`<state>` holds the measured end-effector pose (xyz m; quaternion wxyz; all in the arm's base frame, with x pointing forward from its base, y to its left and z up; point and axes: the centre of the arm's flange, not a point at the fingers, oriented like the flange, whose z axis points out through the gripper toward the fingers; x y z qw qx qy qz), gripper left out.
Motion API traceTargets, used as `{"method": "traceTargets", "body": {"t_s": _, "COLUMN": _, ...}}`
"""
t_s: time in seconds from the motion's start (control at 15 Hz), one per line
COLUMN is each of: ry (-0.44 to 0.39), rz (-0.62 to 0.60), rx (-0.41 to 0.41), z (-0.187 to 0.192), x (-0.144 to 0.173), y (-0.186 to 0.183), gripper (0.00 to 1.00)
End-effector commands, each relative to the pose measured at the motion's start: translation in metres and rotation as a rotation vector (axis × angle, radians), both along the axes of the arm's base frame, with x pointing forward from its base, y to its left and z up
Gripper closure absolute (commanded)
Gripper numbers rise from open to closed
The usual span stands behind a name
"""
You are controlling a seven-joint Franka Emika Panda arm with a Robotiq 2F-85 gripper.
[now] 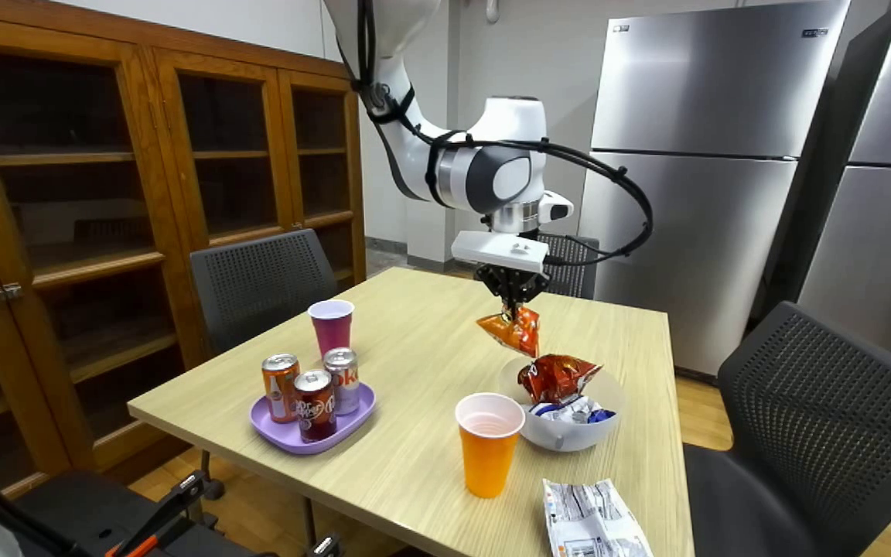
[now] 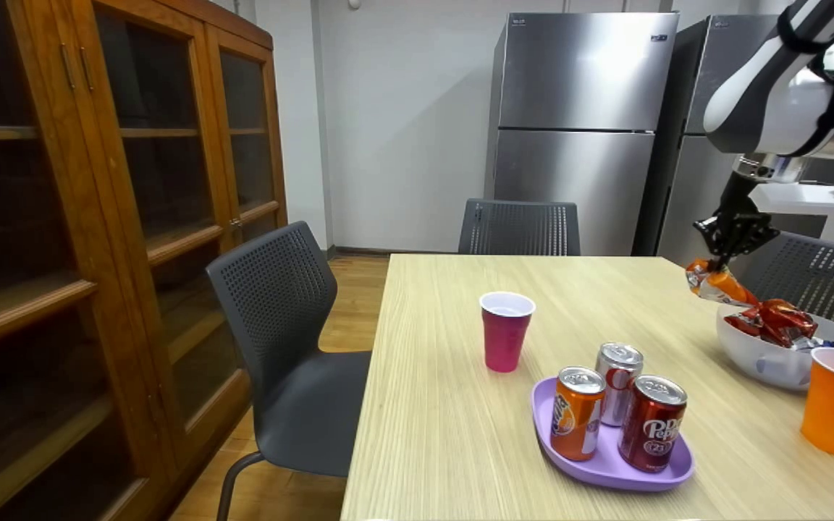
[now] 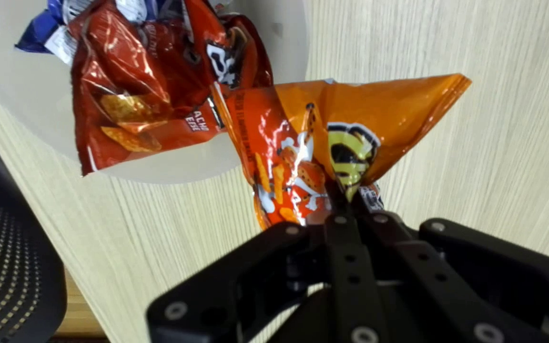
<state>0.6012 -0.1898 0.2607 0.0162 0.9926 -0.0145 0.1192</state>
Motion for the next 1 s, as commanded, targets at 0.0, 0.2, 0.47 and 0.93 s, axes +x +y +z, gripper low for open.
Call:
{"method": "traceTargets", "body": {"t_s": 0.0, "ry": -0.024, "rz": -0.03, "rx": -0.002, "z": 0.012, "x": -0.017, "y": -0.019, "gripper": 1.0}}
{"method": "traceTargets", "body": {"t_s": 0.2, "ry": -0.026, "rz": -0.058, "rx": -0.007, "z": 0.013, "x": -0.023, "y": -0.034, "gripper": 1.0}}
{"method": "traceTargets", "body": {"t_s": 0.47, "ry": -0.021, "rz": -0.08, "rx": -0.015, "z": 0.013, "x": -0.031, "y": -0.048, "gripper": 1.0}}
{"method": "traceTargets", "body": {"t_s": 0.93, "ry": 0.015, "rz": -0.109, "rx": -0.026, "z": 0.0, "x": -0.044, "y": -0.064, "gripper": 1.0}}
